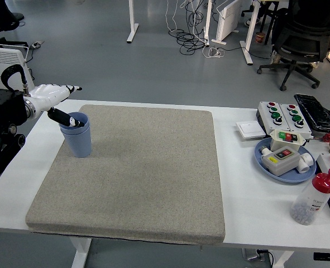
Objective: Push cup pick cup insert cup
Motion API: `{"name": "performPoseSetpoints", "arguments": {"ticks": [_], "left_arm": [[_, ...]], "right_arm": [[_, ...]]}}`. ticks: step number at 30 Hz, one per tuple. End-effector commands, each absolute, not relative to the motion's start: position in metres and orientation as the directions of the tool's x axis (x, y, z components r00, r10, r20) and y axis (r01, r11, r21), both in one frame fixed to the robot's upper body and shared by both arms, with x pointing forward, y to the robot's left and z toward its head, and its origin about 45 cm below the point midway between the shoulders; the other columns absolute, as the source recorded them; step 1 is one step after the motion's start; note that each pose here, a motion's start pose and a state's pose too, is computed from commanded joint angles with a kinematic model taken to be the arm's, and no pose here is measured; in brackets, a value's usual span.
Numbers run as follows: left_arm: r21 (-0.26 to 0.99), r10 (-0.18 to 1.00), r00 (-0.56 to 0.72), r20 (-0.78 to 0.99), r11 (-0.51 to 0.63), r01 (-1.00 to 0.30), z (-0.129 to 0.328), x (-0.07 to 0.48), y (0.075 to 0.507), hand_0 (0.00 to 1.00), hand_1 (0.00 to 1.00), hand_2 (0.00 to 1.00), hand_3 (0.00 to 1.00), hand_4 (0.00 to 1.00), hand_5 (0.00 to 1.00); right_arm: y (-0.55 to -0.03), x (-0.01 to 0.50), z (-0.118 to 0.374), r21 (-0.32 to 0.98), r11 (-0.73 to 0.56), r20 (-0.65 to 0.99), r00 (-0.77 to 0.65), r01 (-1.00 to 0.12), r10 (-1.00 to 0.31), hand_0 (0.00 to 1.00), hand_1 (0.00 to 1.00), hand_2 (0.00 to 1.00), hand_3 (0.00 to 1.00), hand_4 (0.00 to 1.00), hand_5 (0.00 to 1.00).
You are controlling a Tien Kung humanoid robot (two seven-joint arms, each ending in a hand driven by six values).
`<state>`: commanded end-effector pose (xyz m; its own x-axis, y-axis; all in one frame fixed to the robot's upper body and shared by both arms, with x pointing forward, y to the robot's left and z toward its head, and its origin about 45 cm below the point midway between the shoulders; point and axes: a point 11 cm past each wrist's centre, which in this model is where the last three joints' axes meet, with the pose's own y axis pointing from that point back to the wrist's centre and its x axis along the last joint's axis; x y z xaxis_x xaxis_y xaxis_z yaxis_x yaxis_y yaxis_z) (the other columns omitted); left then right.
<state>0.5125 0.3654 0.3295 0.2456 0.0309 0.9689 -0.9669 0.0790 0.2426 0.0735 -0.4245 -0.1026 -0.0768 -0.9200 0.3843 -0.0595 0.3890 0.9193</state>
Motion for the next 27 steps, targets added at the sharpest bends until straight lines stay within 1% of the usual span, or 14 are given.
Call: {"name": "performPoseSetpoints", "arguments": {"ticks": [4,5,8,10,11,14,16,17,22,23,27], "left_arm": [[0.121,0.165,0.135,0.977,0.093,-0.988,0.340,0.508,0.365,0.908,0.934,0.998,0.998,0.936,0.629],[0.102,0.190,0.119,0.975,0.093,-0.990,0.341,0.507,0.365,0.714,0.750,0.808,0.828,0.732,0.718],[-0.019,0.353,0.010,0.936,0.081,-0.997,0.350,0.497,0.367,0.714,0.750,0.808,0.828,0.732,0.718],[-0.104,0.465,-0.070,0.882,0.047,-0.993,0.355,0.489,0.371,0.714,0.750,0.808,0.828,0.732,0.718],[-0.144,0.526,-0.112,0.843,0.020,-0.989,0.357,0.484,0.375,0.614,0.647,0.658,0.692,0.658,0.757],[-0.227,0.669,-0.211,0.713,-0.066,-0.972,0.359,0.468,0.386,0.614,0.647,0.658,0.692,0.658,0.757],[-0.254,0.745,-0.247,0.620,-0.107,-0.961,0.356,0.458,0.390,0.614,0.647,0.658,0.692,0.658,0.757],[-0.264,0.780,-0.253,0.573,-0.117,-0.957,0.353,0.452,0.391,0.651,0.691,0.681,0.700,0.640,0.792],[-0.249,0.924,-0.214,0.316,-0.136,-0.959,0.328,0.418,0.392,0.651,0.691,0.681,0.700,0.640,0.792],[-0.240,0.946,-0.201,0.253,-0.140,-0.961,0.323,0.411,0.391,0.723,0.757,0.746,0.716,0.600,0.998],[-0.191,0.982,-0.191,0.010,-0.185,-0.964,0.294,0.378,0.401,0.723,0.757,0.746,0.716,0.600,0.998]], "right_arm": [[-0.424,0.073,-0.103,0.919,0.389,0.384,-0.078,-0.059,-0.920,0.739,0.662,0.657,0.559,0.077,0.474],[-0.424,0.073,-0.103,0.919,0.389,0.384,-0.078,-0.059,-0.920,0.740,0.663,0.657,0.559,0.076,0.473],[-0.424,0.070,-0.103,0.920,0.388,0.384,-0.079,-0.056,-0.920,0.740,0.663,0.657,0.559,0.076,0.473],[-0.424,0.069,-0.103,0.920,0.389,0.384,-0.080,-0.055,-0.920,0.740,0.663,0.657,0.559,0.076,0.473],[-0.425,0.069,-0.103,0.920,0.389,0.384,-0.079,-0.055,-0.920,0.739,0.662,0.657,0.559,0.076,0.472],[-0.425,0.068,-0.103,0.919,0.390,0.386,-0.077,-0.054,-0.919,0.739,0.662,0.657,0.559,0.076,0.472],[-0.425,0.068,-0.103,0.919,0.391,0.387,-0.075,-0.054,-0.919,0.739,0.662,0.657,0.559,0.076,0.472],[-0.426,0.068,-0.103,0.919,0.391,0.387,-0.075,-0.054,-0.919,0.739,0.662,0.656,0.559,0.076,0.473],[-0.427,0.067,-0.103,0.917,0.394,0.390,-0.075,-0.054,-0.918,0.739,0.662,0.656,0.559,0.076,0.473],[-0.427,0.067,-0.103,0.917,0.395,0.391,-0.072,-0.054,-0.917,0.739,0.662,0.654,0.559,0.076,0.471],[-0.427,0.065,-0.103,0.916,0.397,0.393,-0.070,-0.052,-0.917,0.739,0.662,0.654,0.559,0.076,0.471]]}}
